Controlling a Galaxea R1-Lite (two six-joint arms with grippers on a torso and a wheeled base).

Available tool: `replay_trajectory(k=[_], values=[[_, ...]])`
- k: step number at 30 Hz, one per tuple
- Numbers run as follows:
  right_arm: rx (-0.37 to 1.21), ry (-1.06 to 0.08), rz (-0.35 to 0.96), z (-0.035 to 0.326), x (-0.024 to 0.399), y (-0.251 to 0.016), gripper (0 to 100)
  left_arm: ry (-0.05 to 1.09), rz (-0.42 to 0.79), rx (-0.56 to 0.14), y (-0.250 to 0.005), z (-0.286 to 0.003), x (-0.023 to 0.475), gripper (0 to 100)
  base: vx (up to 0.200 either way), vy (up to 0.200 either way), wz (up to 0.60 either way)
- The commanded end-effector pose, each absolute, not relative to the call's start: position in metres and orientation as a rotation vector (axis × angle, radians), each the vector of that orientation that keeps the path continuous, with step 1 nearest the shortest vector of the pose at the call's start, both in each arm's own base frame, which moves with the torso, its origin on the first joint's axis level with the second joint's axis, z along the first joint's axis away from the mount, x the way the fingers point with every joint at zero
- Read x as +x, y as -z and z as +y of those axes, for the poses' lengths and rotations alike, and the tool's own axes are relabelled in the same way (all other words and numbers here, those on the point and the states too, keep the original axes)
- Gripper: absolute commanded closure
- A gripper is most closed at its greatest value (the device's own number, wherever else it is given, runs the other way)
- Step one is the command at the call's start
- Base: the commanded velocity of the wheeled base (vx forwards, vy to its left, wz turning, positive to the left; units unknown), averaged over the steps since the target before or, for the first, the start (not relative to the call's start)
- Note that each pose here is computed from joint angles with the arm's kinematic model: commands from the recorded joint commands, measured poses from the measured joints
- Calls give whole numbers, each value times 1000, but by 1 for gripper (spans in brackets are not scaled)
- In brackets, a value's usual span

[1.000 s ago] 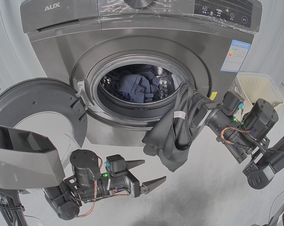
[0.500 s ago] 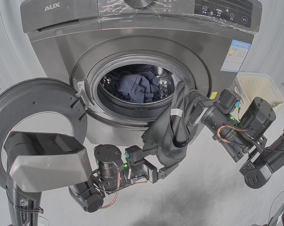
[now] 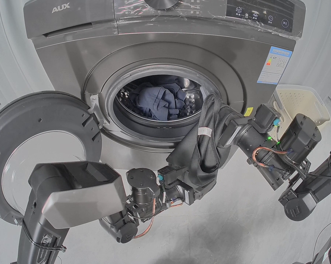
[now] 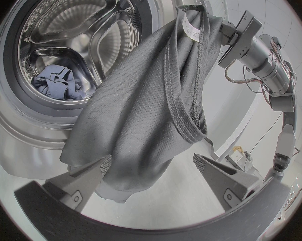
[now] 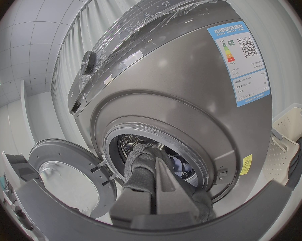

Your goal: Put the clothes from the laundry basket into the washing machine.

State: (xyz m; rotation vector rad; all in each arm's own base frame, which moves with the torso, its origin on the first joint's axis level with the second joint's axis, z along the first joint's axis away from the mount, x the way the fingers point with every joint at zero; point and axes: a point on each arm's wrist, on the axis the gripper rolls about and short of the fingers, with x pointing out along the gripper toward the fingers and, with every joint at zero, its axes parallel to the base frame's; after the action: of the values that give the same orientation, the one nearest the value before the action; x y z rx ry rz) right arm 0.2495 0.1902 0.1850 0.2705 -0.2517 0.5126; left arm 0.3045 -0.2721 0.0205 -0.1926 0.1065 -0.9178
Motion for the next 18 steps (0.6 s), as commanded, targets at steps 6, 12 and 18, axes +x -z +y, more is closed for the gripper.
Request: replay_trajectory(k=[6,12,18], values=[[268,-514,-247,191,250,-183,100,919,82,-201,-8,-288,314,0,0,0,0],[269,-517,-247,192,250,-183,100,862,29,-218,-3,-300,328,0,0,0,0],[269,-523,-245,194,249,-182,100,826,-22,-238,-5,-307,339,0,0,0,0]])
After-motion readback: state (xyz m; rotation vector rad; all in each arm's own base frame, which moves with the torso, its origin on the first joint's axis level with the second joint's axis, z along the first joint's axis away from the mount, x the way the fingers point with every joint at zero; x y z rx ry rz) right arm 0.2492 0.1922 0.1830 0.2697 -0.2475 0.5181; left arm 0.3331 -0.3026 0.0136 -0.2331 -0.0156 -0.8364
